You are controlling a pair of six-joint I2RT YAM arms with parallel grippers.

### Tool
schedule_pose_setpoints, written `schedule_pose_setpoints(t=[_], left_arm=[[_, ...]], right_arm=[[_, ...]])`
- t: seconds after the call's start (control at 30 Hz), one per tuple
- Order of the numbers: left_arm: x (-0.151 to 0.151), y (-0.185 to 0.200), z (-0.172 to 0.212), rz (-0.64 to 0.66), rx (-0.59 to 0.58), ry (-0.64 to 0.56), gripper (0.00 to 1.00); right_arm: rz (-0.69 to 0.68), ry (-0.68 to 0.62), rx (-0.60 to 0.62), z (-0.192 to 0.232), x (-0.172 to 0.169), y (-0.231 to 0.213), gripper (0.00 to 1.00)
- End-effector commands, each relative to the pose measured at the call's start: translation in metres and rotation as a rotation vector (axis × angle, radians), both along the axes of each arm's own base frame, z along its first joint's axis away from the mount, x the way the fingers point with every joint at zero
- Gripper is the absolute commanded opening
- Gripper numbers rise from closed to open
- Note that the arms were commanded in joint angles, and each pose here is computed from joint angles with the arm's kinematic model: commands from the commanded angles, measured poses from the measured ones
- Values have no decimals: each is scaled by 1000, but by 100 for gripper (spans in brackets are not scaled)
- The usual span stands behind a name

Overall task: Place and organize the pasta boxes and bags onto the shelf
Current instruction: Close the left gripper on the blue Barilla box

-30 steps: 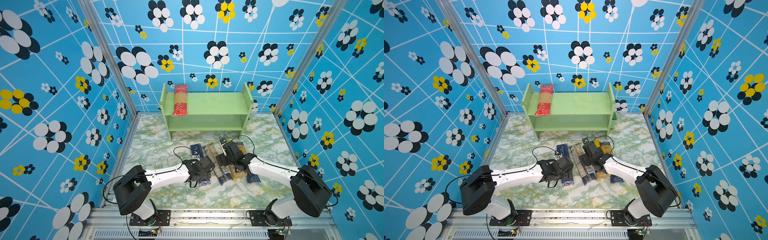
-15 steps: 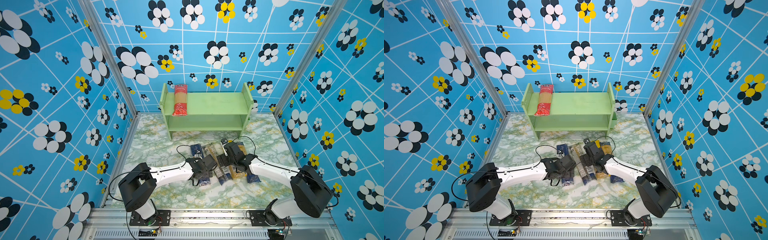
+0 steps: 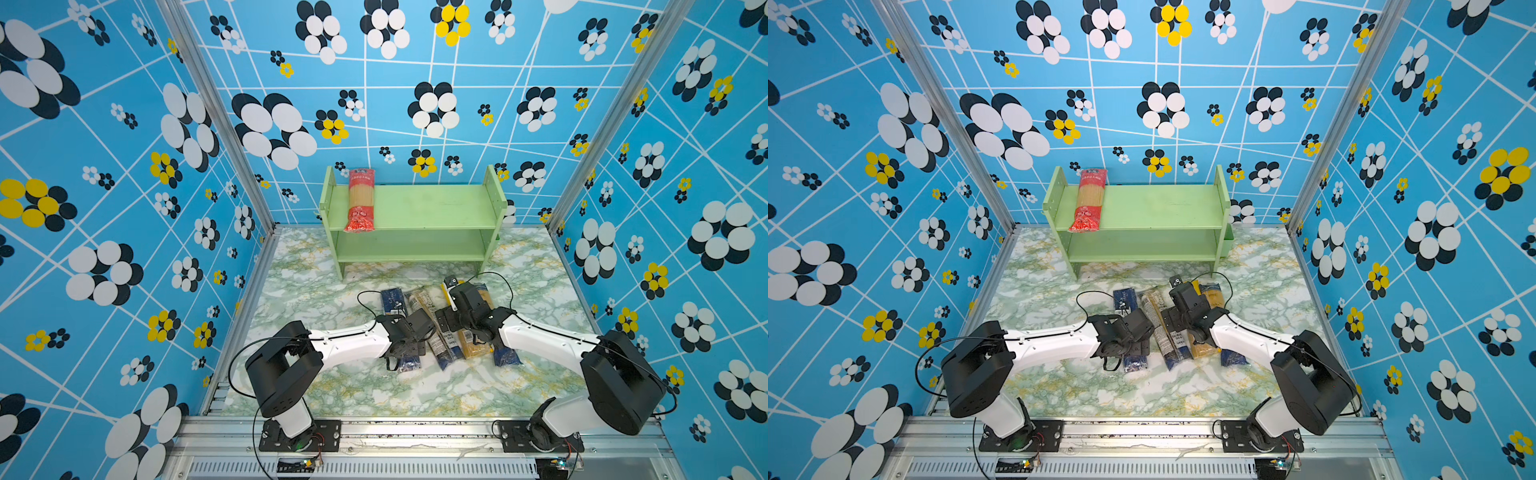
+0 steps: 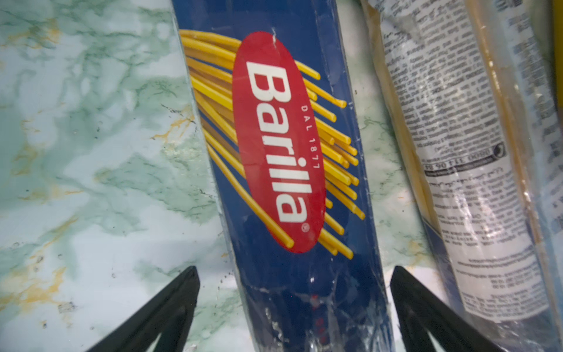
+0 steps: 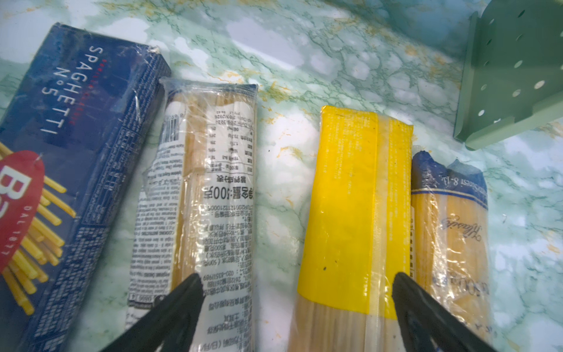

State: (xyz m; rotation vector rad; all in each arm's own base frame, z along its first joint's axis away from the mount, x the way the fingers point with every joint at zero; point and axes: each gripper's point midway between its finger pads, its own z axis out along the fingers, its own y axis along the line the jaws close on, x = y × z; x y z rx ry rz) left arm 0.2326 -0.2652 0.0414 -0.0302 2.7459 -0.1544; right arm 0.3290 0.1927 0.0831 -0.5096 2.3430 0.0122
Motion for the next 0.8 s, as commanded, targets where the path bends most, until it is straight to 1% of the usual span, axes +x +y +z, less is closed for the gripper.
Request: schedule_pose_setpoints(t=[0.0, 0.37, 0.77], left_arm=[[0, 6, -5, 0, 41, 20, 99], [-6, 32, -21, 25, 152, 43, 99], [-13, 46, -35, 35, 222, 80, 99]], right_arm=[[-33, -10, 5, -1, 2, -5, 99], [-48, -5, 9, -1, 1, -7, 99], [-50, -2, 7, -3, 3, -5, 99]])
